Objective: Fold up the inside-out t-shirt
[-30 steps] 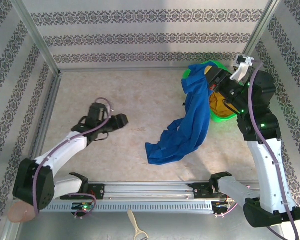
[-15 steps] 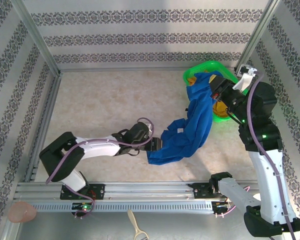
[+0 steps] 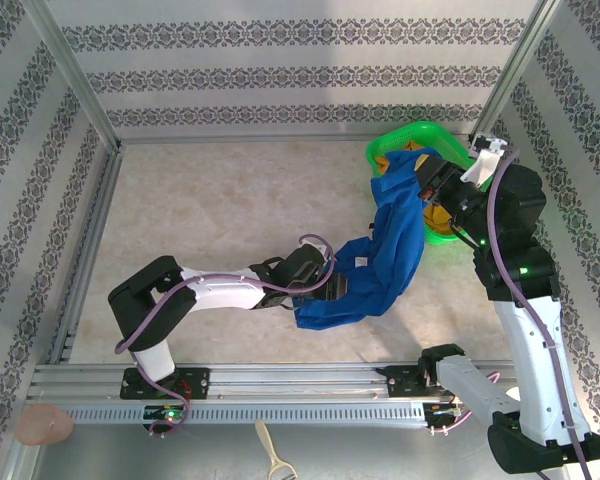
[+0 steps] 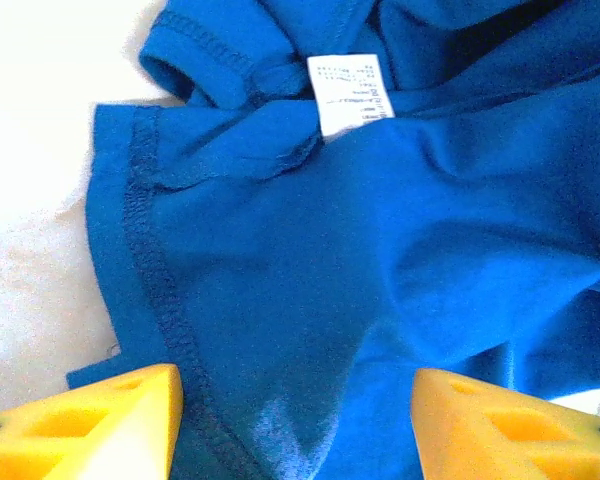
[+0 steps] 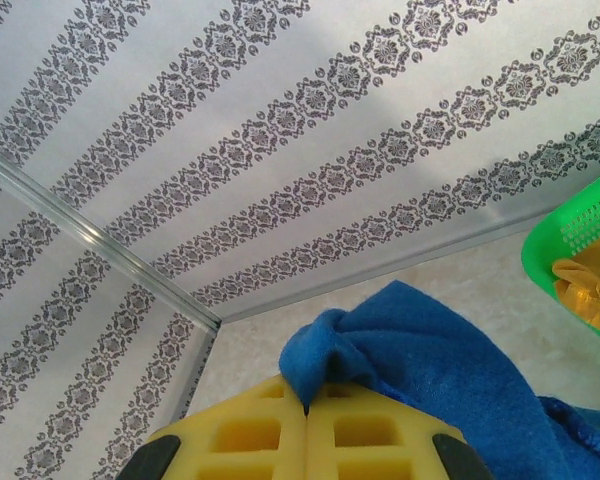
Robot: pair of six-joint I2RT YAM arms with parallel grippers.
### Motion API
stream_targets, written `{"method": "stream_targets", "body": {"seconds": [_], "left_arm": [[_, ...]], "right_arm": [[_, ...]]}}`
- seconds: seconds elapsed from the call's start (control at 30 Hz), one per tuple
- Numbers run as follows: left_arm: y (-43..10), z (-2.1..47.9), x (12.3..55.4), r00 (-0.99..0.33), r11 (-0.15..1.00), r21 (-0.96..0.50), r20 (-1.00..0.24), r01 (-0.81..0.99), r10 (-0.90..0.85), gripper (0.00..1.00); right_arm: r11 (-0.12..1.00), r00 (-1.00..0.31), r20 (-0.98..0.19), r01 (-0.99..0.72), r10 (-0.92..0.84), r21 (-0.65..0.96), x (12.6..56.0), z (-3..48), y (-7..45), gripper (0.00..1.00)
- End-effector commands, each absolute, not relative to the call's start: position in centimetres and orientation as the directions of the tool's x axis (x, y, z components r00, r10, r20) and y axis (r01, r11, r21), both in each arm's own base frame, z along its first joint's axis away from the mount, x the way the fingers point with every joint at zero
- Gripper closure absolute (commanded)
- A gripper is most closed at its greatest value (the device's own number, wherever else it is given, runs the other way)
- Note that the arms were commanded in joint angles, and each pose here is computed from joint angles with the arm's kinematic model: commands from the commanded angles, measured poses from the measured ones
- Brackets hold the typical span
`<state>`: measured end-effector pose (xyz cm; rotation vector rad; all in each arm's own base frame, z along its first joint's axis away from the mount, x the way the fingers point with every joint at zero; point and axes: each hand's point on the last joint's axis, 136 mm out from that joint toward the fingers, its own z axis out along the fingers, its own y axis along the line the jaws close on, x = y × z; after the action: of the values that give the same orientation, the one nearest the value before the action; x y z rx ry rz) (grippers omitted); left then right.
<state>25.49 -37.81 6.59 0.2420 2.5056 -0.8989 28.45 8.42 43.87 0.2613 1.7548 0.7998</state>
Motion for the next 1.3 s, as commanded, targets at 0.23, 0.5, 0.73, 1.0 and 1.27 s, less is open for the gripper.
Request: {"method": "stream_targets", "body": {"seconds": [0.23, 0.5, 0.73, 1.0, 1.27], "left_arm": [[-37.5, 6.2, 25.3, -0.865, 0.809, -0.516, -0.502, 0.281, -0.020, 0.38], [-38.3, 5.3, 24.7, -0.876, 0.811, -0.515, -0.483, 0.278, -0.006, 0.37], [-39.4, 5.6, 24.8, -0.872, 0.795, -0.534, -0.489, 0.287, -0.014, 0.68], [-34.9, 15.8, 30.5, -0.748, 0.823, -0.477, -0.656, 0.308, -0.100, 1.00], [-18.4, 38.3, 35.7, -0.424, 0.858, -0.441, -0.852, 0.264, -0.307, 1.00]], "right_arm": [[0.739, -0.295, -0.772, -0.239, 0.562, 0.630, 28.2, 45.2, 8.0, 1.00], [0.736, -0.294, -0.771, -0.244, 0.565, 0.631, 28.2, 45.3, 8.1, 1.00], [0.735, -0.291, -0.771, -0.245, 0.566, 0.632, 28.2, 45.4, 8.1, 1.00], [0.744, -0.276, -0.782, -0.249, 0.560, 0.620, 28.9, 46.9, 7.9, 1.00], [0.725, -0.175, -0.806, -0.360, 0.566, 0.587, 28.2, 55.5, 8.0, 1.00]]}}
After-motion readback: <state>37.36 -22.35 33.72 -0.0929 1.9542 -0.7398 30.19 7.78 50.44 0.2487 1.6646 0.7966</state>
